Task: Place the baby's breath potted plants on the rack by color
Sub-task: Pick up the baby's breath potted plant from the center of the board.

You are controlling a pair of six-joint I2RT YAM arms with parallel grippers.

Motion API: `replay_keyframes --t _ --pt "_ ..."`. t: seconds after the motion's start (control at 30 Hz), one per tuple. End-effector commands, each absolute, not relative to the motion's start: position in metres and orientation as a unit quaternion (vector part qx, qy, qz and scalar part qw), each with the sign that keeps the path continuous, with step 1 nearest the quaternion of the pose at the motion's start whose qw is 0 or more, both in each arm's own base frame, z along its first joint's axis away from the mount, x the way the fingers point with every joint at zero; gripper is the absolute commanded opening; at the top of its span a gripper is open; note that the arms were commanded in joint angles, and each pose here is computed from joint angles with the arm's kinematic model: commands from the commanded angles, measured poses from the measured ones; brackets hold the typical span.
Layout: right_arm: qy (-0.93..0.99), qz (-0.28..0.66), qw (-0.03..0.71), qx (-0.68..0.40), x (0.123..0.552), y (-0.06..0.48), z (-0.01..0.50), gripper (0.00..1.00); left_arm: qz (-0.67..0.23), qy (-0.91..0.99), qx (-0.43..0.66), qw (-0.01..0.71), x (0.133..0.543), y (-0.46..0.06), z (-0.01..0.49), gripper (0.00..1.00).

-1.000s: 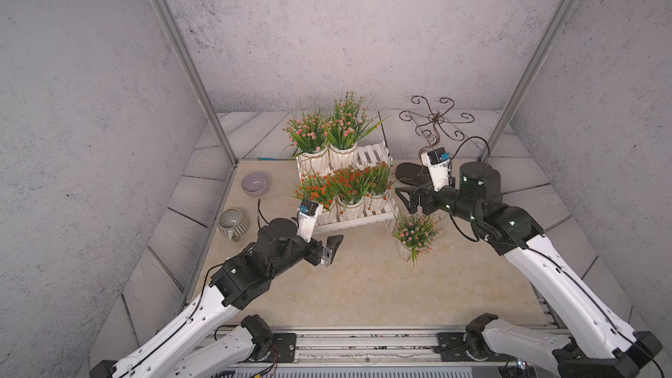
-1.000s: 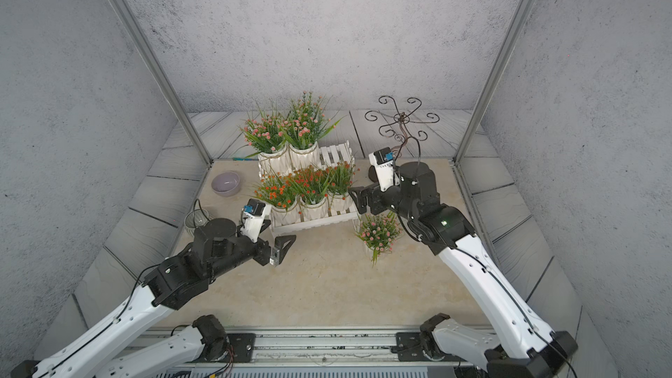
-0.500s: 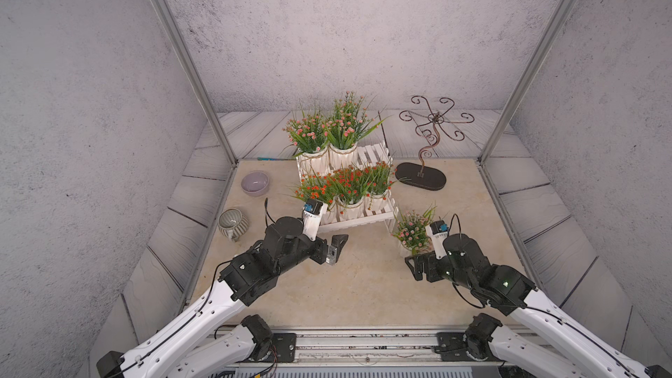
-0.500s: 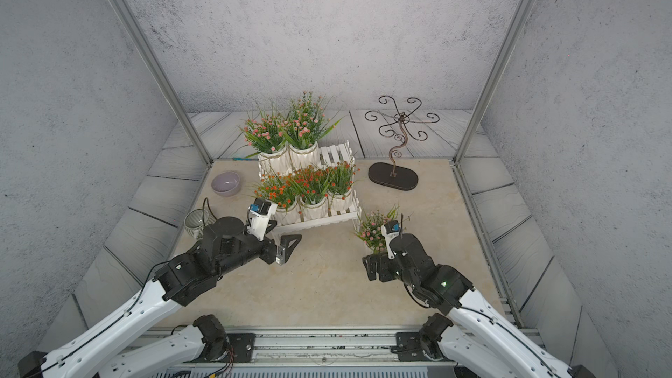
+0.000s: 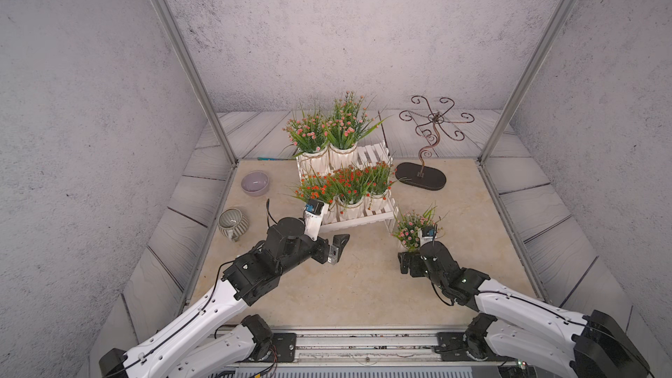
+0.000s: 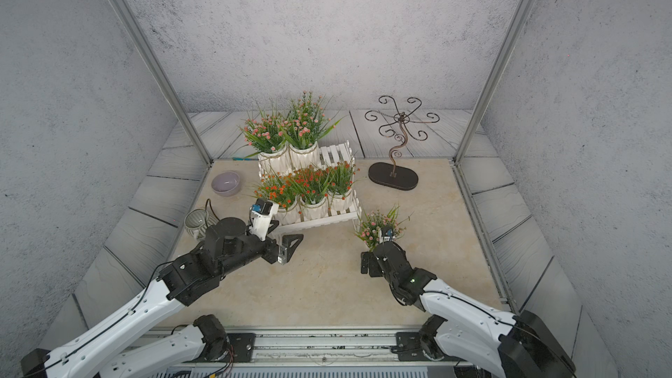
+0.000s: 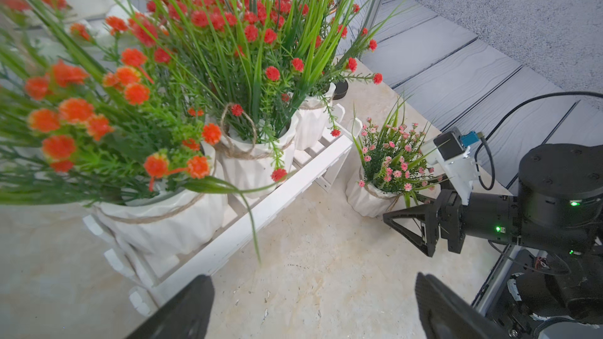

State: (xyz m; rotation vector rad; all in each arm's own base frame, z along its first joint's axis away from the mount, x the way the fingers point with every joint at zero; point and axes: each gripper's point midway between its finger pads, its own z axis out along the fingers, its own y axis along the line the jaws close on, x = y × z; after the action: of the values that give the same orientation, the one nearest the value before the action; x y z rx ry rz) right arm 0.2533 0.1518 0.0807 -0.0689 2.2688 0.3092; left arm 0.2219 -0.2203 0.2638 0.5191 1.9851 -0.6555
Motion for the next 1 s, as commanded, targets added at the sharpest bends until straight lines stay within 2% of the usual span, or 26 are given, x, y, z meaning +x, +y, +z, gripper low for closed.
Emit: replay_keyframes --t 0.0,0.8,0.97 --pt "0.867 0.115 0.485 -0.004 0.278 0.150 0.102 0.99 -0.275 0.806 0.206 0.482 0.223 -0.222 0.265 1.00" --pt "0.872 0.062 0.483 0.040 0.321 0.153 0.079 0.99 -0.274 0.795 0.206 0.500 0.214 -0.210 0.284 1.00" --pt "0.868 0.048 0.491 0.055 0.319 0.143 0.086 0.86 -0.271 0.795 0.207 0.502 0.211 -0.205 0.285 1.00"
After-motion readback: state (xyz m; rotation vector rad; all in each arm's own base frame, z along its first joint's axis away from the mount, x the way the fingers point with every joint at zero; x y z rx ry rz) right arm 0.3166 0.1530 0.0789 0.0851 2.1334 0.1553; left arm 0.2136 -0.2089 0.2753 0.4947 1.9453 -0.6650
